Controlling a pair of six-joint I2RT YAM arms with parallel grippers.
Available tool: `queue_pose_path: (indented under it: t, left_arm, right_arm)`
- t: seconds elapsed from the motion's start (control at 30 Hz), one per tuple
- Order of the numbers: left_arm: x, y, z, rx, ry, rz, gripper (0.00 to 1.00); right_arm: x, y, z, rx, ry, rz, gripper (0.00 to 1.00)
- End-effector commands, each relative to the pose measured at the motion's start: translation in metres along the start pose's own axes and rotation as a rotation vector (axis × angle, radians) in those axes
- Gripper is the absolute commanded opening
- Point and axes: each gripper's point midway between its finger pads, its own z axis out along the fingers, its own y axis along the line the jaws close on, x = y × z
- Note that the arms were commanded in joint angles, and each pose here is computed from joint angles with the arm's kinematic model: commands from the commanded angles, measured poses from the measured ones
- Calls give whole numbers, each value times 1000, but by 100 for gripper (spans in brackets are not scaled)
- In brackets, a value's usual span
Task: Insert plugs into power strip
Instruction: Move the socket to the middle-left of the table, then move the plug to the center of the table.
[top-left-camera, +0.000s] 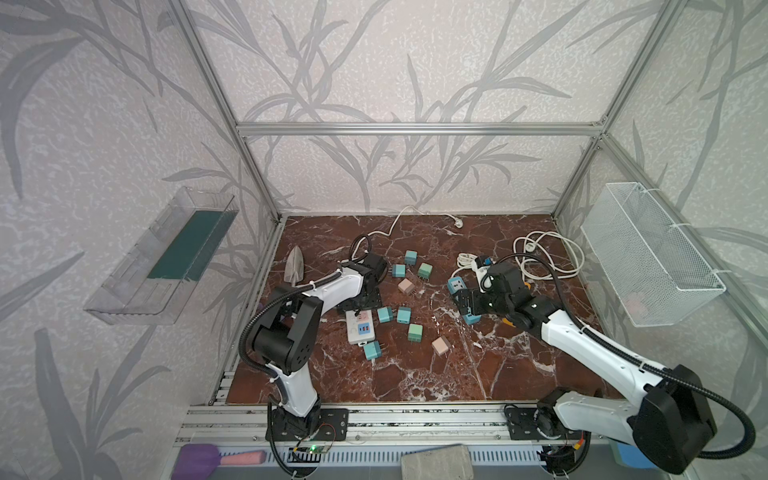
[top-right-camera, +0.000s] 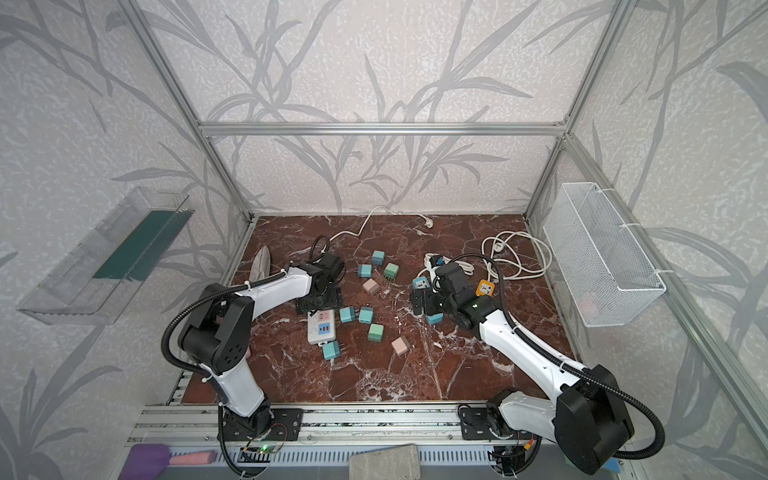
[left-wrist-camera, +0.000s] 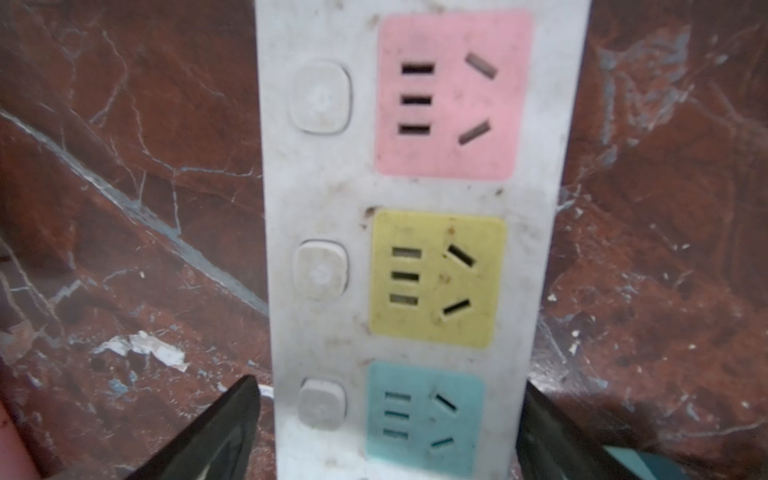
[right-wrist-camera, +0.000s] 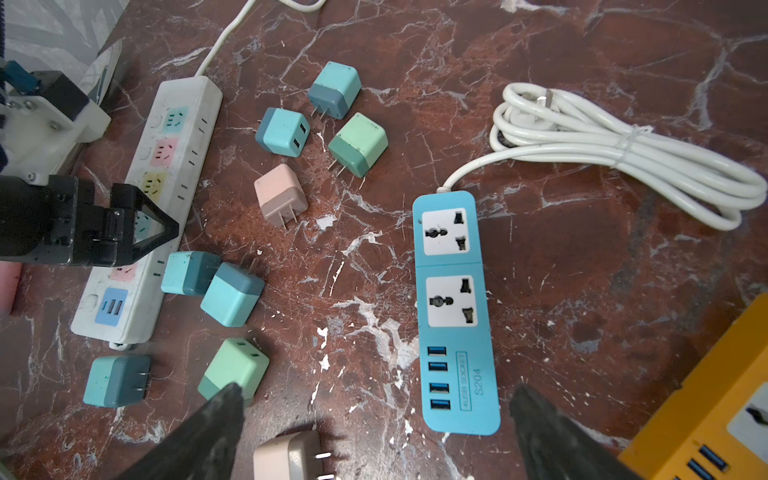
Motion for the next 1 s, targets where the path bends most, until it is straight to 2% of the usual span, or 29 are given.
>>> queue_pose_path:
  t: [0.0,0.23,0.43,0.57,0.8,0.97]
  left_arm:
    - [-5,8,-9,-39,4,45,93]
    - [-21,6,-60,49,-73,65,93]
    - [6,-2,-75,162,-31,7,88]
    - [9,-20,-83,265,-59,2,85]
    - [-11,-68,-87,333,-68,179,79]
    - [-25,-103,-71,370,-47,290,75]
  right_arm:
    - [2,-2,-8,15,3,-6,99]
    - [5,-9,-14,54,10,-1,99]
    - [16,-19,-13,94,18,39,99]
    - [19,-25,-11,122,14,50,100]
    - [18,-31,-3,148,-8,61,96]
    - [20,-32,2,152,-9,61,90]
